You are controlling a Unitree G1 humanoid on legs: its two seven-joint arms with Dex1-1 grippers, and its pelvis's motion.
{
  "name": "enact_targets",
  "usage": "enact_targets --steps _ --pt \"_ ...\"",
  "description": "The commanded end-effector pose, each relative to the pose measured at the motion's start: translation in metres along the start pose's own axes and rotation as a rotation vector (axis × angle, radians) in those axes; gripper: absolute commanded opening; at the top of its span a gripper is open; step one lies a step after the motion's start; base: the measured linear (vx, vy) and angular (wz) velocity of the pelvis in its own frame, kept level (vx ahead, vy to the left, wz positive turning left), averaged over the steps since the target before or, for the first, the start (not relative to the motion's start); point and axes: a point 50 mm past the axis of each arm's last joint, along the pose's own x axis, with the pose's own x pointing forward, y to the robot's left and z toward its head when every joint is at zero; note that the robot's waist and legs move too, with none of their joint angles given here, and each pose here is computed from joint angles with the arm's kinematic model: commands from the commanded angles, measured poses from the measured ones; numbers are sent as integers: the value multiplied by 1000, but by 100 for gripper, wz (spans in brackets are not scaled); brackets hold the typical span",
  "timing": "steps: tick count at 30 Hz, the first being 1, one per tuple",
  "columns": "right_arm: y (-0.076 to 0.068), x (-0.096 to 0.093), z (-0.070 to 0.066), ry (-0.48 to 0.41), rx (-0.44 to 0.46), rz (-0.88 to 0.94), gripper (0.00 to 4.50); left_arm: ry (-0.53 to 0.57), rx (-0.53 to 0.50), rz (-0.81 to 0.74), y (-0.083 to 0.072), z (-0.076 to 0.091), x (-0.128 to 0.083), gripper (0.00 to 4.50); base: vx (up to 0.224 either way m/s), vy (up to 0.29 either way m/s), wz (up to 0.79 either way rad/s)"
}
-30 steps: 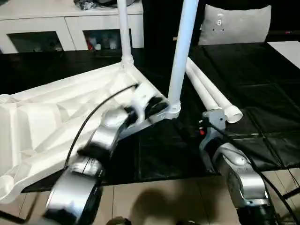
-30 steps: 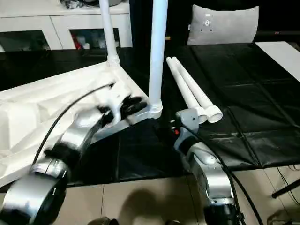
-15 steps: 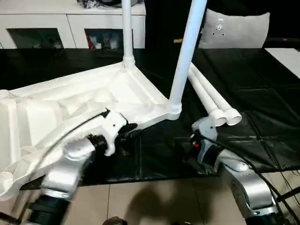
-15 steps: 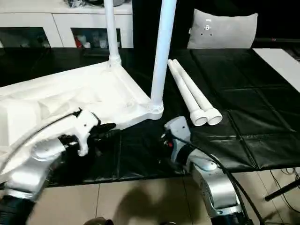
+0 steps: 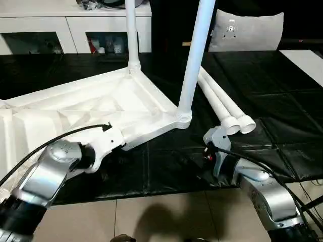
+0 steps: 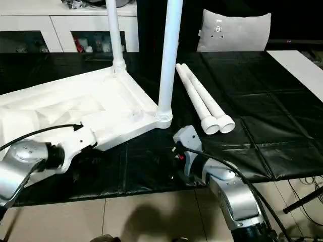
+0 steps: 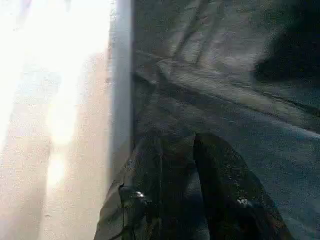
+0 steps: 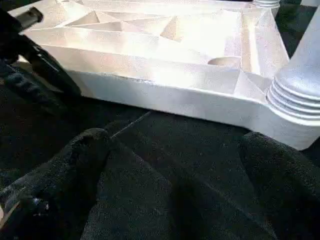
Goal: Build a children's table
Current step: Rotate table base
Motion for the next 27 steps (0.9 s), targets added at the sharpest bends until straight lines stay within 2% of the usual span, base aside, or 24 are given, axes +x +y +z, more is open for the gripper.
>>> enact_targets --steps 1,6,9,12,16,17,20,23,24,27 --pt "-2 1 2 1 -8 -7 450 1 -26 68 8 5 7 120 0 0 0" --pt "-7 1 1 5 -12 -43 450 -6 -101 193 28 19 27 120 0 0 0" --pt "-11 0 1 7 -16 -75 450 -69 -139 291 43 33 40 120 0 0 0" --pt "-14 0 1 8 -16 -97 450 -114 -189 343 51 39 47 120 0 0 0" --pt "-17 0 1 12 -20 -112 450 -88 -151 430 60 41 54 120 0 0 0" --pt "-20 0 1 18 -23 -132 450 -120 -166 525 68 43 58 120 0 0 0" --pt "-21 1 0 19 -24 -142 450 -161 -175 611 73 44 61 120 0 0 0" --pt "-20 1 3 3 -21 -138 450 -267 -255 582 71 51 62 120 0 0 0" --pt "-19 2 4 -5 -16 -138 450 -339 -291 562 70 56 59 120 0 0 0" --pt "-15 3 4 -18 4 -143 450 -448 -332 531 65 59 50 120 0 0 0"
